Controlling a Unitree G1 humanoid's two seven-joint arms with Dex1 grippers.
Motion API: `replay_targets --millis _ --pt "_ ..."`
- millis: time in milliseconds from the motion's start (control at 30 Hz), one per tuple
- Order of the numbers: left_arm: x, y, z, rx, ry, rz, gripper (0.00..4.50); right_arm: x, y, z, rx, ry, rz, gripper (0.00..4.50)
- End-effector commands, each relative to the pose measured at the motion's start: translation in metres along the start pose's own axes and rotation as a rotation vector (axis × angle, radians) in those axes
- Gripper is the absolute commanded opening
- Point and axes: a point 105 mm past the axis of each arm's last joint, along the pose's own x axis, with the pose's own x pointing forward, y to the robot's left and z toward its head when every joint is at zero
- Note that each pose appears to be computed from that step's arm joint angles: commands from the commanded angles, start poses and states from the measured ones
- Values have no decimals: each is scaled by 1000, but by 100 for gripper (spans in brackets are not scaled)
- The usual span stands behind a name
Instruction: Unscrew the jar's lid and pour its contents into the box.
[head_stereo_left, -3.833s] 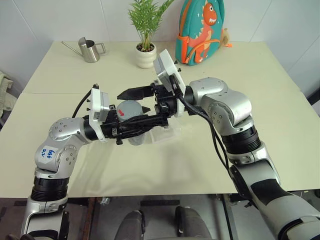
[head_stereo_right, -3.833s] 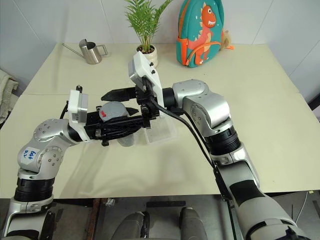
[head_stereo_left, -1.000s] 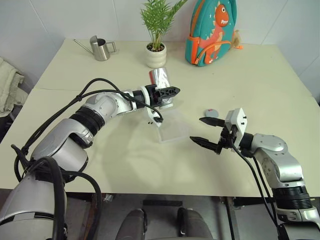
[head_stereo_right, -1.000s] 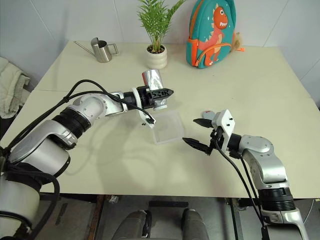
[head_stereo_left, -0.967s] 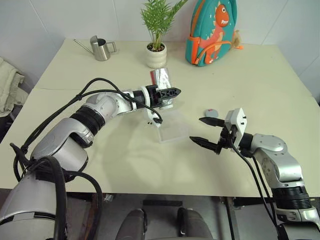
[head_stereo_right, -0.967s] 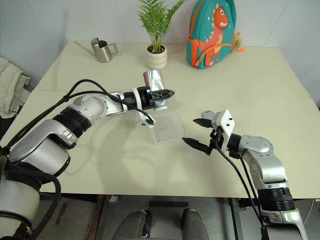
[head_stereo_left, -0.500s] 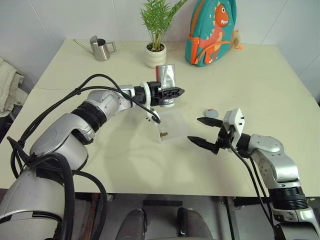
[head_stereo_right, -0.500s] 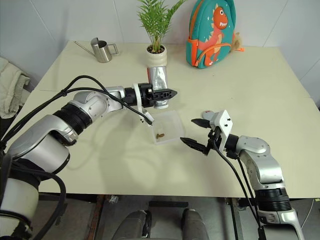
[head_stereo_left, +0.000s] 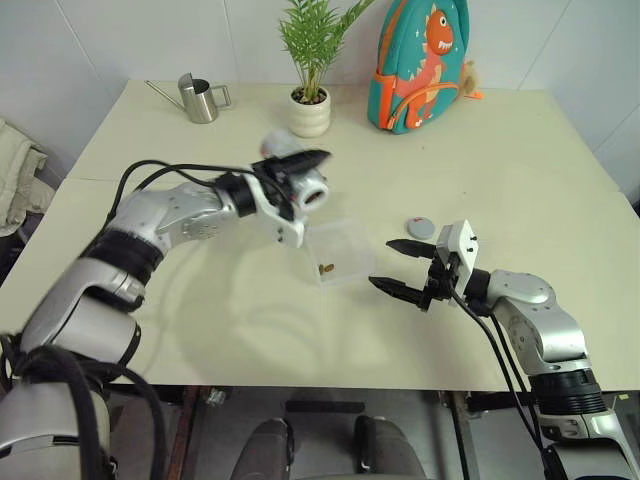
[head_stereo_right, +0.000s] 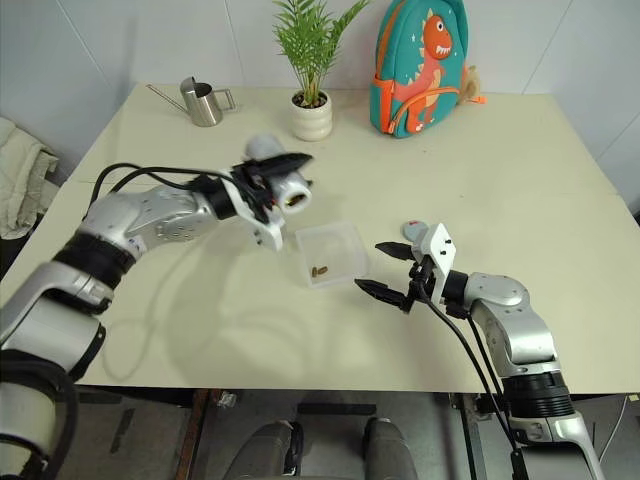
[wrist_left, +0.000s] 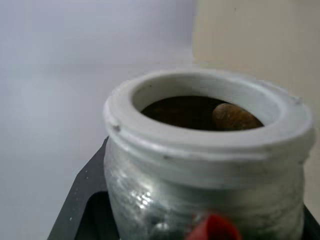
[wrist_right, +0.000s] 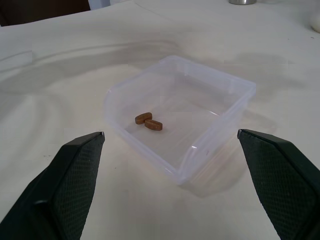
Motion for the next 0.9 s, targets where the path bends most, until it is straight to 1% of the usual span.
replay_targets --millis 33,67,133,167,200,233,267,300,333,400,467,533,600,633,833,900 --pt "-28 46 -47 -415 207 188 218 1 0 11 -42 -33 15 448" --pt "-39 51 -59 -506 255 234 218 1 0 11 -43 -34 19 448" --pt "-70 55 -88 -750 360 358 218 3 0 12 -46 -35 28 448" --pt "-83 54 -97 -829 401 405 218 3 0 12 -47 -35 31 448" --pt "-100 51 -104 -942 418 461 218 4 0 13 -50 -35 36 448" --pt "-110 50 -107 -1012 422 493 218 5 -1 14 -52 -36 39 448" --pt "-126 46 -113 -1090 444 557 218 6 -2 14 -55 -36 41 448" --pt "-144 42 -120 -1133 480 624 218 7 -3 15 -59 -36 43 448" --pt "-156 37 -123 -1153 504 663 218 7 -5 15 -63 -36 45 448" --pt "-183 25 -125 -1138 555 718 218 10 -7 17 -69 -39 52 448" --pt "-204 10 -128 -1135 618 765 218 13 -7 19 -76 -41 64 448" --pt "-220 -3 -128 -1128 646 797 218 17 -8 20 -85 -42 74 448" --pt "-232 -7 -124 -1163 601 885 218 18 -9 20 -97 -39 83 448" --pt "-238 -10 -124 -1177 606 906 218 18 -10 21 -102 -38 87 448" --pt "-252 -37 -119 -1147 676 794 218 15 -25 25 -151 -40 66 448" --pt "-256 -42 -118 -1153 680 790 288 14 -26 28 -167 -52 70 450"
